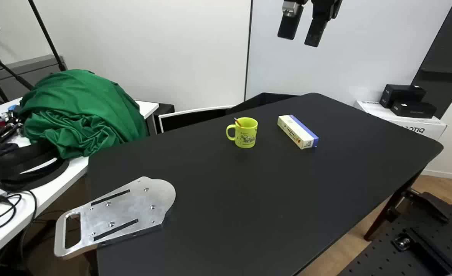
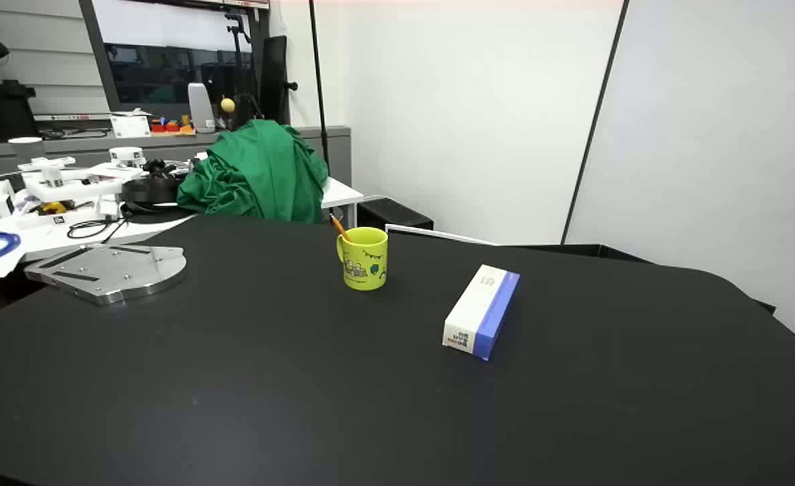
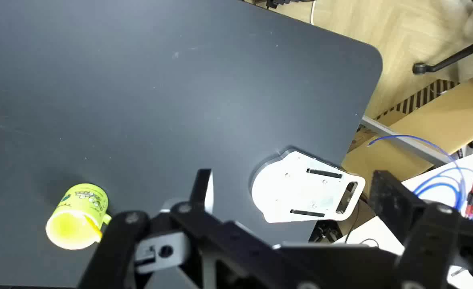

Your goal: Remove the orange object from the yellow mug

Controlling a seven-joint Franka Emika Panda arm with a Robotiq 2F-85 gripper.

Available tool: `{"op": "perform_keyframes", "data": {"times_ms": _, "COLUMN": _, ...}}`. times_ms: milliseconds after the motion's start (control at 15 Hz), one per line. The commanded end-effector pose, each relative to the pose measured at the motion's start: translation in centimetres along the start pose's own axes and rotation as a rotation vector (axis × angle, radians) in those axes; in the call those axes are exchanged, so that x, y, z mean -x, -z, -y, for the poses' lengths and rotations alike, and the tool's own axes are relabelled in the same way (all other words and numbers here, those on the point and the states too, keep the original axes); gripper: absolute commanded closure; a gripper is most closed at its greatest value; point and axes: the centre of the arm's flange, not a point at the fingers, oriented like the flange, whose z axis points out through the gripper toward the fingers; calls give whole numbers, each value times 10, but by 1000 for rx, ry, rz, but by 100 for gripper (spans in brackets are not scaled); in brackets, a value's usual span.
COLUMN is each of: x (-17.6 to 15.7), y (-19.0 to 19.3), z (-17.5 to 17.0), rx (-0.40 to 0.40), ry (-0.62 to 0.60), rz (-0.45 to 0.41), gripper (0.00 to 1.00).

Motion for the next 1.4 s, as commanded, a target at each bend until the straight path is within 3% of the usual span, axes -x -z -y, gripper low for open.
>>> {"op": "perform_keyframes", "data": {"times_ms": 0, "x": 0, "y": 0, "z": 0, "rx": 0, "ry": 0, "rz": -2, "gripper": 0}}
{"op": "perform_keyframes", "data": {"times_ms": 533, "x": 0, "y": 1, "z": 0, "rx": 1, "ry": 1, "rz": -5, "gripper": 0}}
{"op": "perform_keyframes", "data": {"times_ms": 667, "x": -9, "y": 3, "z": -9, "rx": 65, "ry": 25, "rz": -12, "gripper": 0}}
{"op": "perform_keyframes", "data": {"times_ms": 933, "x": -41, "y": 19, "z": -41, "rx": 268, "ry": 63, "rz": -51, "gripper": 0}}
{"op": "perform_keyframes", "data": {"times_ms": 1333, "x": -138, "y": 55, "z": -98, "rx": 362, "ry": 28, "rz": -38, "gripper": 0}}
